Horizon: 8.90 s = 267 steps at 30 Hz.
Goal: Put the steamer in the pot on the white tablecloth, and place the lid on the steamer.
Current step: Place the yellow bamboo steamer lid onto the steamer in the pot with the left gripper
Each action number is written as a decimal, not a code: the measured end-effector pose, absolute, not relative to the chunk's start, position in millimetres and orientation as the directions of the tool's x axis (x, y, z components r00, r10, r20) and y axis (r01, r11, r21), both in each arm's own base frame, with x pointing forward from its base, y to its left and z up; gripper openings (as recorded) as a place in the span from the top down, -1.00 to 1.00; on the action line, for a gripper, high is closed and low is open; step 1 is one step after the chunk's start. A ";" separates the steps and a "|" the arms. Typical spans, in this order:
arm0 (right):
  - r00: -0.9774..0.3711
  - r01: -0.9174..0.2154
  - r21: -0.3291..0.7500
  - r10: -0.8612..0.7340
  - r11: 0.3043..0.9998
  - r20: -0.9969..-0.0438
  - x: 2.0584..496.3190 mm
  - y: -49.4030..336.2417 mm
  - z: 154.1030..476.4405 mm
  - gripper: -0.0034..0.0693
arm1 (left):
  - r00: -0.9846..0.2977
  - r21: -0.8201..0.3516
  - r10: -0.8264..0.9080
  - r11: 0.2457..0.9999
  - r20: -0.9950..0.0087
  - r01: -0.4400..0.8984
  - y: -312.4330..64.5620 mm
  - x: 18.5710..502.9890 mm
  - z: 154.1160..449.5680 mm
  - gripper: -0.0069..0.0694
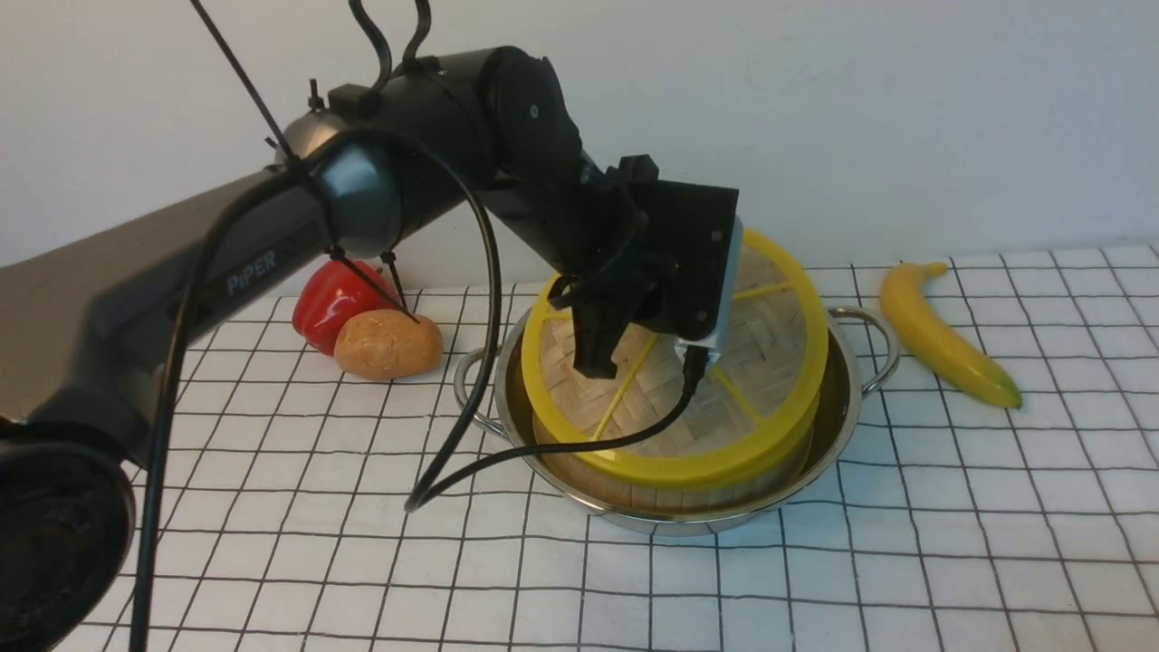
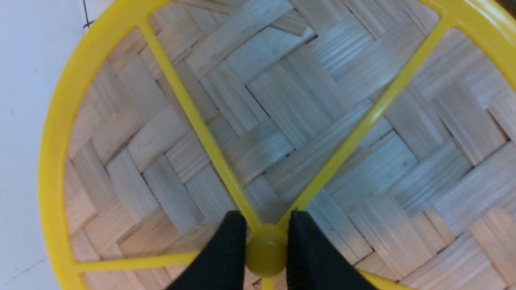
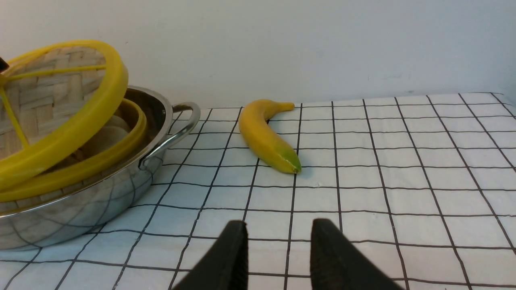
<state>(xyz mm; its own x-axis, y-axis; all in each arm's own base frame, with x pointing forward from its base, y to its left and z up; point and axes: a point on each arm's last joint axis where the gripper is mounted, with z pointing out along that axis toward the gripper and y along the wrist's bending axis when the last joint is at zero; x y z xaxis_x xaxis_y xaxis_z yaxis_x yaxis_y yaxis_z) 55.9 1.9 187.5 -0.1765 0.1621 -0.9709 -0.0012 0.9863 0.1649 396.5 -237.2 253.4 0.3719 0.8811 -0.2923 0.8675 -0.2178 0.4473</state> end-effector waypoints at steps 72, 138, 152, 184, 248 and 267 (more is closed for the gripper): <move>-0.176 -0.001 0.164 0.162 0.986 -0.971 55.9 1.9 187.5 0.25 | 0.326 0.447 0.864 -0.135 -0.384 0.884 -234.3 418.9 225.7 0.50; -0.177 -0.001 0.166 0.163 0.986 -0.971 55.9 1.9 187.5 0.24 | 0.374 0.438 0.846 -0.191 -0.380 0.878 -247.8 421.0 234.8 0.80; -0.177 -0.001 0.166 0.163 0.986 -0.971 55.9 1.9 187.5 0.24 | 0.327 0.405 0.870 -0.167 -0.369 0.899 -244.9 420.5 232.8 0.80; -0.177 -0.001 0.167 0.164 0.986 -0.970 55.9 1.9 187.5 0.24 | 0.252 0.444 0.900 -0.074 -0.357 0.893 -229.5 425.1 270.3 0.79; -0.177 -0.001 0.167 0.164 0.986 -0.970 55.9 1.9 187.5 0.24 | -0.098 0.265 0.970 0.157 -0.223 0.951 -189.3 440.6 234.5 0.65; -0.177 -0.001 0.167 0.164 0.986 -0.970 55.9 1.9 187.5 0.24 | -0.103 0.278 0.954 0.184 -0.282 0.943 -195.1 445.7 230.0 0.65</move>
<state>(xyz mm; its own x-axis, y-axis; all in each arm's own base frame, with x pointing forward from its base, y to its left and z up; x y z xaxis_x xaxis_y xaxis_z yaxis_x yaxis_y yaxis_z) 55.9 1.9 187.5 -0.1766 0.1644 -0.9704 -0.0015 0.9859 0.1673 445.7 -195.1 230.0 -0.1030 0.9539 -0.2818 0.9430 0.1838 0.2776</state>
